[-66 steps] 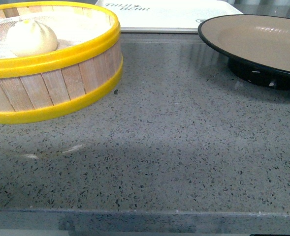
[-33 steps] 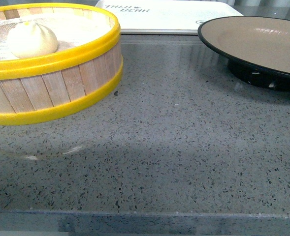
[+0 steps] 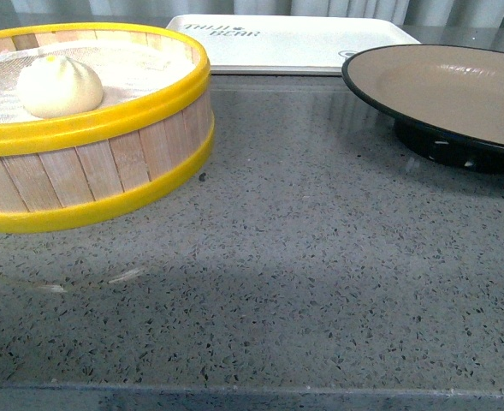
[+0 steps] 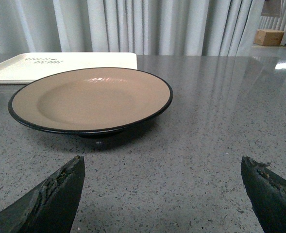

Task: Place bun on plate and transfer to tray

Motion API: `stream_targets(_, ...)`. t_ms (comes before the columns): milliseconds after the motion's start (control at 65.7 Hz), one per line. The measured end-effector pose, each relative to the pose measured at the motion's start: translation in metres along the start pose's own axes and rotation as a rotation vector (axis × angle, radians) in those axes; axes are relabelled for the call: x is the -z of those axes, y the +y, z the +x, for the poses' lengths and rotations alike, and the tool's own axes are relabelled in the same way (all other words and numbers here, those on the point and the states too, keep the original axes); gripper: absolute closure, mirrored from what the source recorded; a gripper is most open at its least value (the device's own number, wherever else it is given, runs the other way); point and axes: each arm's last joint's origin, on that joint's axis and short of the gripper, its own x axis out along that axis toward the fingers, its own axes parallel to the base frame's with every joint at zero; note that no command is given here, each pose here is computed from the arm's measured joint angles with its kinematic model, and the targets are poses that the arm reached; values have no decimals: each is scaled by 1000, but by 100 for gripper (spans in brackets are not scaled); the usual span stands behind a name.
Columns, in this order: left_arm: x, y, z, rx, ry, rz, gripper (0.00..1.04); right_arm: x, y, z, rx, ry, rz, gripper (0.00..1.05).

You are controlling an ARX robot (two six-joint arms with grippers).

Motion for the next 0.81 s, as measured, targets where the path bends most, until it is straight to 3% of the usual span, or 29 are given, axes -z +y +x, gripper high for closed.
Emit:
stream_targets(76,0,0,0,-4,3,-3,7,0,0,0,0,0,0,9)
stream_targets(152,3,1,1,-112,272,-105,7,0,0,0,0,0,0,9)
stream_targets(228,3,3,3,-154,331,-168,7,0,0,0,0,0,0,9)
stream_targets(441,-31,11,8,-189,176,-249,7,0,0,0,0,0,0,9)
stream_targets(609,-48,13,25,-182,125,-240,7,0,0,0,0,0,0,9)
stream_targets(807,-93,-12,83,-43,59,-162,7,0,0,0,0,0,0,9)
